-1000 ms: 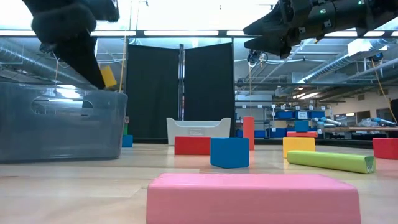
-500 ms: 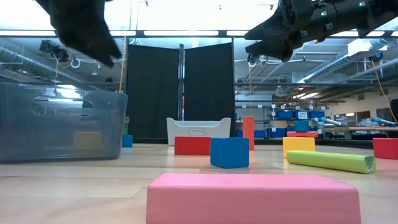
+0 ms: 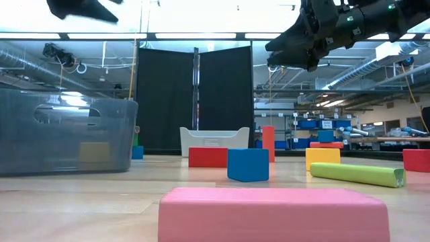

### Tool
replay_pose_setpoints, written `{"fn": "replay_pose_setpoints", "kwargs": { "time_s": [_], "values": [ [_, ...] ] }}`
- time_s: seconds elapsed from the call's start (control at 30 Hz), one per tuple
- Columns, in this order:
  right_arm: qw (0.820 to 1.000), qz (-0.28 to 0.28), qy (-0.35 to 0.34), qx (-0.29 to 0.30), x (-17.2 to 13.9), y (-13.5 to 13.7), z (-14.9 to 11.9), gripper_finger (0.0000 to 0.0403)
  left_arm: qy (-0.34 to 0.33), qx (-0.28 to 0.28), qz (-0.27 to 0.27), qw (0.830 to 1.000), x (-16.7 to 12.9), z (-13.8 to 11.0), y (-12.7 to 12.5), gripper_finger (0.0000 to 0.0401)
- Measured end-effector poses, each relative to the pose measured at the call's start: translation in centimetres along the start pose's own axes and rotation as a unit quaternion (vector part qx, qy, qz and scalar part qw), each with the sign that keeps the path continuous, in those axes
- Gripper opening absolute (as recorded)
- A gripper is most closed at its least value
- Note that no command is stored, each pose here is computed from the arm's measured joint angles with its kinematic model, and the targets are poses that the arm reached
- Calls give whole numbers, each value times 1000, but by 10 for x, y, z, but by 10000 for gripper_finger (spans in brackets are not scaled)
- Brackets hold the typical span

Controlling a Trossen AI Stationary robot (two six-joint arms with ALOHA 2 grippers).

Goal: Sort blocks by size
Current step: Put the yellow square block into the black bin

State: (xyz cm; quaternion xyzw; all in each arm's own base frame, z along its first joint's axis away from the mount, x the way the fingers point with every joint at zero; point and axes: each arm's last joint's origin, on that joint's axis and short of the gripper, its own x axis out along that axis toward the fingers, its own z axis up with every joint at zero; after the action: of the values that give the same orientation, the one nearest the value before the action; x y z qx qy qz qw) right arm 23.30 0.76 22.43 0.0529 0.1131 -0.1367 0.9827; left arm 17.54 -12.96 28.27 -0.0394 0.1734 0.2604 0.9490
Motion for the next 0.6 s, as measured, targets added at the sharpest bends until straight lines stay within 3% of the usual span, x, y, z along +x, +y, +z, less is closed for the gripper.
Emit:
{"fn": "replay_pose_setpoints", "kwargs": {
  "time_s": [0.23, 0.43, 0.6],
  "values": [
    [999, -32, 17, -4, 0, -4, -4, 275, -111, -1, 24, 994, -25, -1, -6, 278],
    [999, -40, 19, -1, 2, -10, -3, 275, -115, -7, 24, 993, -21, -13, -11, 273],
    [999, -13, 30, -2, 4, -9, -6, 275, -114, -19, 27, 993, -11, -30, -11, 273]
  ]
}}
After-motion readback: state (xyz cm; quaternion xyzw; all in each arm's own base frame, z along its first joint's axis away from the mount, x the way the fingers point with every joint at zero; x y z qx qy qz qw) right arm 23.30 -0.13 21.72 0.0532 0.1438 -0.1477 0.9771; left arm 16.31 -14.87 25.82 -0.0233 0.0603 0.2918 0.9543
